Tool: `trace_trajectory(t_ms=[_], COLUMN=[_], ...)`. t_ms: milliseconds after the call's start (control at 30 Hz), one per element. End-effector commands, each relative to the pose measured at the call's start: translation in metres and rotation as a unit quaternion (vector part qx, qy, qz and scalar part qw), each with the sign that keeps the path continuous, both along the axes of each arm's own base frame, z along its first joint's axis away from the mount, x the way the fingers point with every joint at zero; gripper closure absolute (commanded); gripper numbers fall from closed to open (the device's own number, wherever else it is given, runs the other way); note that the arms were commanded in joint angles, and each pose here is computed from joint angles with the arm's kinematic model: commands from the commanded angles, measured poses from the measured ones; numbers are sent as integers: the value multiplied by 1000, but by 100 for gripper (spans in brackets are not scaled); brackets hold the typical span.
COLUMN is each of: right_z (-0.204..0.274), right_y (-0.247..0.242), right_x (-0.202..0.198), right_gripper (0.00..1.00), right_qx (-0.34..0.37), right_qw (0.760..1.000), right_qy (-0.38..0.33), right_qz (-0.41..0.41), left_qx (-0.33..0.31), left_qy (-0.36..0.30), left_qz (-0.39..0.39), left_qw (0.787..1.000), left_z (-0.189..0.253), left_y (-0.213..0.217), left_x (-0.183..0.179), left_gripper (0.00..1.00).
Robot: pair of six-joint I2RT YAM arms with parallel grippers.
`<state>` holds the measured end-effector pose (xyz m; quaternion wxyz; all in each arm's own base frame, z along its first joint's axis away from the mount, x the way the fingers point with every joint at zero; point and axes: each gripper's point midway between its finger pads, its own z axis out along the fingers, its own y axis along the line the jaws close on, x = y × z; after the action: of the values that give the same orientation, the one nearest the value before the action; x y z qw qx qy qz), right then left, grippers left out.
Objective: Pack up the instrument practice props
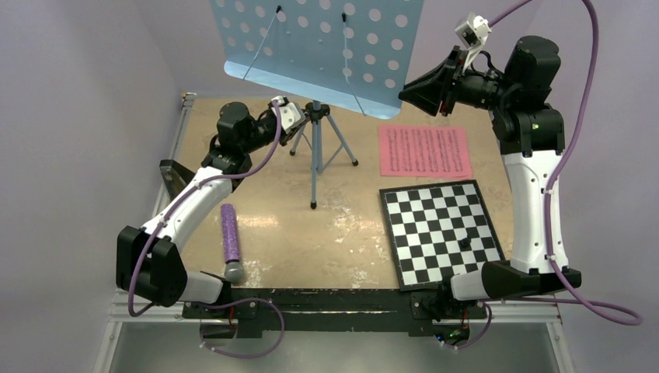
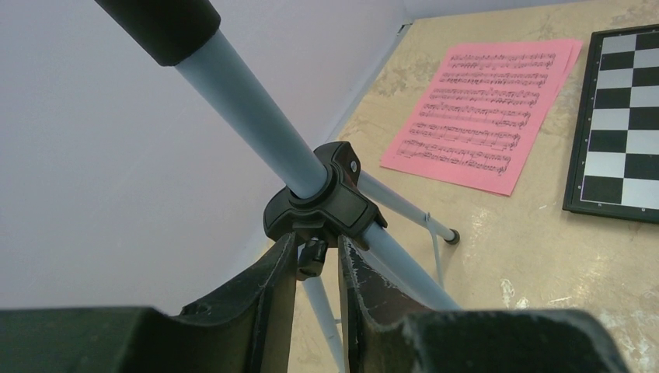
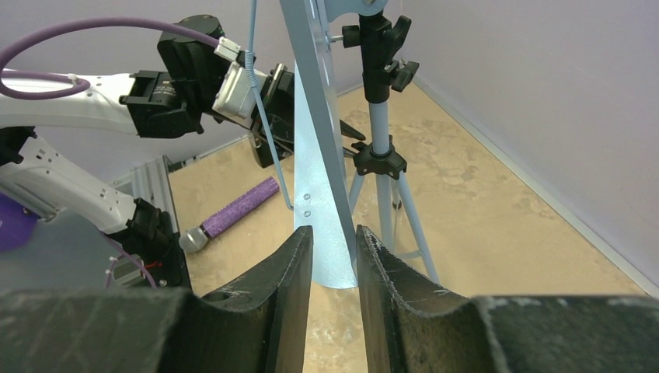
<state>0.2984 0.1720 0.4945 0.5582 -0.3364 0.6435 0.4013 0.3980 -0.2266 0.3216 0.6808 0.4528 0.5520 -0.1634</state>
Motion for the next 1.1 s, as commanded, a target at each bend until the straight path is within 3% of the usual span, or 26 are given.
trace_trajectory(t_ms=[0,400,467,567,633,767,933,1067], right_z=[5,3,3,3,3,2,1,0], right_y=[0,0,0,0,0,1,2,2], right_x=[-2,-1,-1,0,0,1,2,1], right_gripper=[68,68,68,68,68,68,68,68], right_qx=[-2,-5,-4,-4,-4,-3,1,3], right_qw=[1000,1000,1000,1000,1000,1000,1000,1000], right_qy=[-12,-11,-10,-9,-9,-8,-2,1], right_qz=[-3,-4,-3,-3,-2,-1,2,5], left_qx=[-18,-6,-6,-15,-30,-85,-169,-198], left_qy=[-24,-11,-4,14,34,106,213,256], left_qz=[-10,-3,-6,-5,-6,-16,-36,-54], left_qw=[1000,1000,1000,1000,999,991,962,945], left_z=[25,10,8,7,7,8,11,12], left_y=[-2,0,0,0,0,-4,-13,-19], left_x=[4,11,10,6,2,-10,-23,-30], left_gripper=[70,72,76,93,100,100,100,100])
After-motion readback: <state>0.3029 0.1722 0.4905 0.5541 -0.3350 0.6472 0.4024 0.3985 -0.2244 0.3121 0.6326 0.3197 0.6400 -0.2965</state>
